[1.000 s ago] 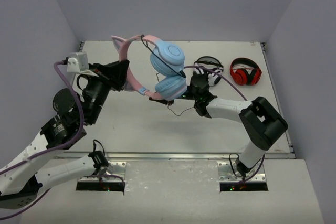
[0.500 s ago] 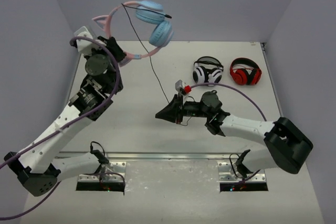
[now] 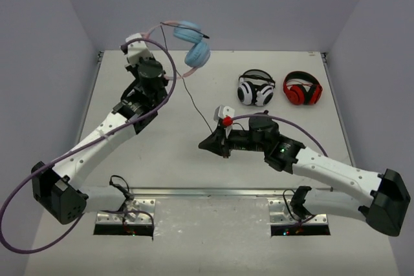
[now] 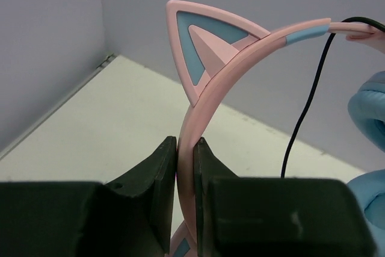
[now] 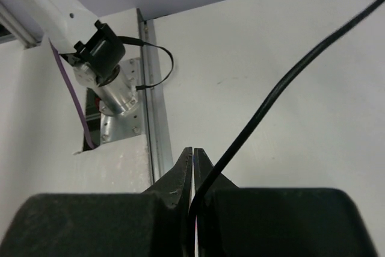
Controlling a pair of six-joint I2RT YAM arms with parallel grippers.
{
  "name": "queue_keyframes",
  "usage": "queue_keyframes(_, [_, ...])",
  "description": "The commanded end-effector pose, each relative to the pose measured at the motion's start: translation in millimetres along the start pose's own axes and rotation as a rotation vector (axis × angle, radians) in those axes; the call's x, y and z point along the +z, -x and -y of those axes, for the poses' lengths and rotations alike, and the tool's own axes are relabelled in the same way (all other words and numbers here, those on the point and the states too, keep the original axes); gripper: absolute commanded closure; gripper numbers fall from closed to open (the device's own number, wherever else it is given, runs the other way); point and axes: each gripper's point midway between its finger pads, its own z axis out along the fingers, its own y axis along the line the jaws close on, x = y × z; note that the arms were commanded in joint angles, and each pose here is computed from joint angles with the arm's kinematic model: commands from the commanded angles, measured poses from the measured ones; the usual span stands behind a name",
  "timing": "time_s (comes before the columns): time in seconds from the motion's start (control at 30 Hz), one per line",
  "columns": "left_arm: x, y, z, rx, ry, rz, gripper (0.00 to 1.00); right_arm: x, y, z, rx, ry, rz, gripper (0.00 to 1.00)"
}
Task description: Wrap the headphones
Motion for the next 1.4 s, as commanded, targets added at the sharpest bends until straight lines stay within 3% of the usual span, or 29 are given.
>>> queue_keyframes(0.0, [2.6, -33.0, -30.2, 0.064, 0.097, 0.01, 1.0, -20.1, 36.9, 16.9, -0.15, -0.14, -0.007, 0.99])
queue_keyframes(0.17, [6.3, -104.4, -45.4, 0.2, 0.122, -0.064, 1.0, -41.2, 87.2, 22.5, -0.254, -0.226, -0.008, 0.99])
queue_keyframes(0.27, [-2.2, -127.0, -29.9, 0.172, -0.02, -0.122, 1.0, -47.1, 105.3, 36.7, -0.321, -0.305, -0.037, 0.99])
queue_keyframes(0.4, [-35.5, -148.3, 2.7, 0.136, -0.33, -0.182, 1.0, -52.4, 116.8, 63.4, -0.401, -0.433, -0.081, 0.99])
queue_keyframes(0.63, [-91.5, -188.7, -19.1, 0.133, -0.496, -0.217, 1.0, -60.5, 127.9, 114.1, -0.568, -0.635, -0.215, 0.99])
queue_keyframes(0.8, [-126.5, -184.6, -11.0, 0.114, -0.627, -0.221, 1.0, -62.3, 147.2, 132.8, -0.649, -0.699, -0.225, 0.94])
queue_keyframes(0.97, [-157.0, -191.2, -6.0, 0.109, -0.752, -0.281, 1.0, -54.9, 147.6, 166.4, -0.727, -0.766, -0.295, 0.98])
queue_keyframes(1.17, [-180.2, -185.5, -12.9, 0.027, -0.839, -0.313, 1.0, -74.9, 150.2, 220.3, -0.625, -0.839, -0.278, 0.95])
queue_keyframes(1.37, [-208.6, -164.8, 5.9, -0.018, -0.988, -0.33, 1.0, -62.8, 144.8, 226.3, -0.587, -0.776, -0.268, 0.93])
